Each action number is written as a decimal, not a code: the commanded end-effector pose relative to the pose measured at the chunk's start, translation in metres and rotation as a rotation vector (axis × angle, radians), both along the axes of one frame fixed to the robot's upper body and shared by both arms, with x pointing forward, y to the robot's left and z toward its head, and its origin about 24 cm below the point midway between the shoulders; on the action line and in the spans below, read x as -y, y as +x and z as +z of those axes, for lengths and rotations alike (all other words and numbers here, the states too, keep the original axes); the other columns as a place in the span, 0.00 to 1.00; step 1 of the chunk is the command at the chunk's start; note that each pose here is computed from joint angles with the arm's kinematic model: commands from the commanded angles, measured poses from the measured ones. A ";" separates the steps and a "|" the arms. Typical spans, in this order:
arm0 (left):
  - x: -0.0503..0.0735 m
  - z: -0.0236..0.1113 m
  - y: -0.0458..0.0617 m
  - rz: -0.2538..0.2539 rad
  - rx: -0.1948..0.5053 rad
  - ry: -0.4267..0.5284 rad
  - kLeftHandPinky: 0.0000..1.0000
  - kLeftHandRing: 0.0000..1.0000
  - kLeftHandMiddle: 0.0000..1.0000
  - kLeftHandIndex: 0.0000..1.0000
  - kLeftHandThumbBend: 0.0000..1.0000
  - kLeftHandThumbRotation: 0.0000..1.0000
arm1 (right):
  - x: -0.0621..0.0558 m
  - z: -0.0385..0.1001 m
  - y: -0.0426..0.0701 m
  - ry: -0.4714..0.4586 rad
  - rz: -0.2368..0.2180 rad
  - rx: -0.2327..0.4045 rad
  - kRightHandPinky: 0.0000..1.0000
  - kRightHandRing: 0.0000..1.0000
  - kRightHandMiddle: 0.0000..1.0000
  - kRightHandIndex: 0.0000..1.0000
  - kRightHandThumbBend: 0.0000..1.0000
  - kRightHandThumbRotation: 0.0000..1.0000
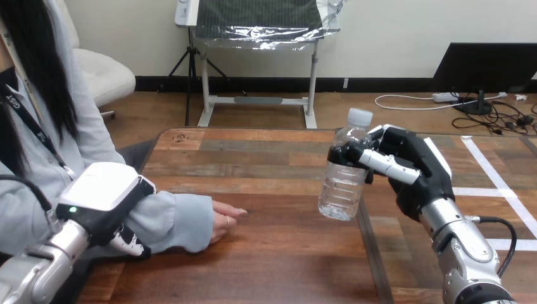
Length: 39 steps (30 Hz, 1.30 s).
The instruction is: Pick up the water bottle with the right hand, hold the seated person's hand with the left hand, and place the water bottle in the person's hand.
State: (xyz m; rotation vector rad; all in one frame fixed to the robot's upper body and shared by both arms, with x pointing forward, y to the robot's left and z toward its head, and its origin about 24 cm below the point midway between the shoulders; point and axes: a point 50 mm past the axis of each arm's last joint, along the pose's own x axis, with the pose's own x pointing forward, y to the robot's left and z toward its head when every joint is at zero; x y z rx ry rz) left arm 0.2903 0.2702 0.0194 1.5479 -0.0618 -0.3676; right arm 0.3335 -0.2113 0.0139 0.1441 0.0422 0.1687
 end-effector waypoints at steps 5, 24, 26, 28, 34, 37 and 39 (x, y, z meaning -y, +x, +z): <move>0.007 0.003 -0.008 -0.053 0.007 -0.034 0.29 0.31 0.38 0.41 0.85 0.00 | -0.009 0.049 0.032 0.003 0.019 0.129 0.11 0.15 0.26 0.29 0.61 0.00; 0.013 0.014 -0.014 -0.065 0.035 -0.090 0.28 0.31 0.36 0.38 0.76 0.00 | -0.010 0.045 0.033 -0.022 0.015 0.080 0.14 0.18 0.30 0.32 0.65 0.00; 0.014 0.016 -0.014 -0.065 0.038 -0.098 0.28 0.31 0.36 0.38 0.75 0.00 | -0.010 0.044 0.034 -0.029 0.010 0.068 0.14 0.18 0.30 0.32 0.66 0.00; 0.015 0.017 -0.015 -0.066 0.042 -0.106 0.28 0.31 0.36 0.38 0.75 0.00 | -0.010 0.044 0.034 -0.034 0.005 0.057 0.15 0.19 0.31 0.33 0.67 0.00; 0.018 0.022 -0.018 -0.084 0.070 -0.133 0.28 0.30 0.36 0.38 0.76 0.00 | -0.013 0.043 0.036 -0.069 0.003 0.039 0.18 0.21 0.33 0.34 0.67 0.00; 0.019 0.024 -0.019 -0.087 0.073 -0.139 0.27 0.30 0.36 0.38 0.77 0.00 | -0.015 0.042 0.037 -0.088 0.002 0.024 0.20 0.23 0.34 0.34 0.69 0.00; 0.020 0.025 -0.019 -0.090 0.074 -0.138 0.27 0.30 0.36 0.37 0.77 0.00 | -0.018 0.042 0.038 -0.101 0.007 0.018 0.21 0.24 0.34 0.34 0.69 0.00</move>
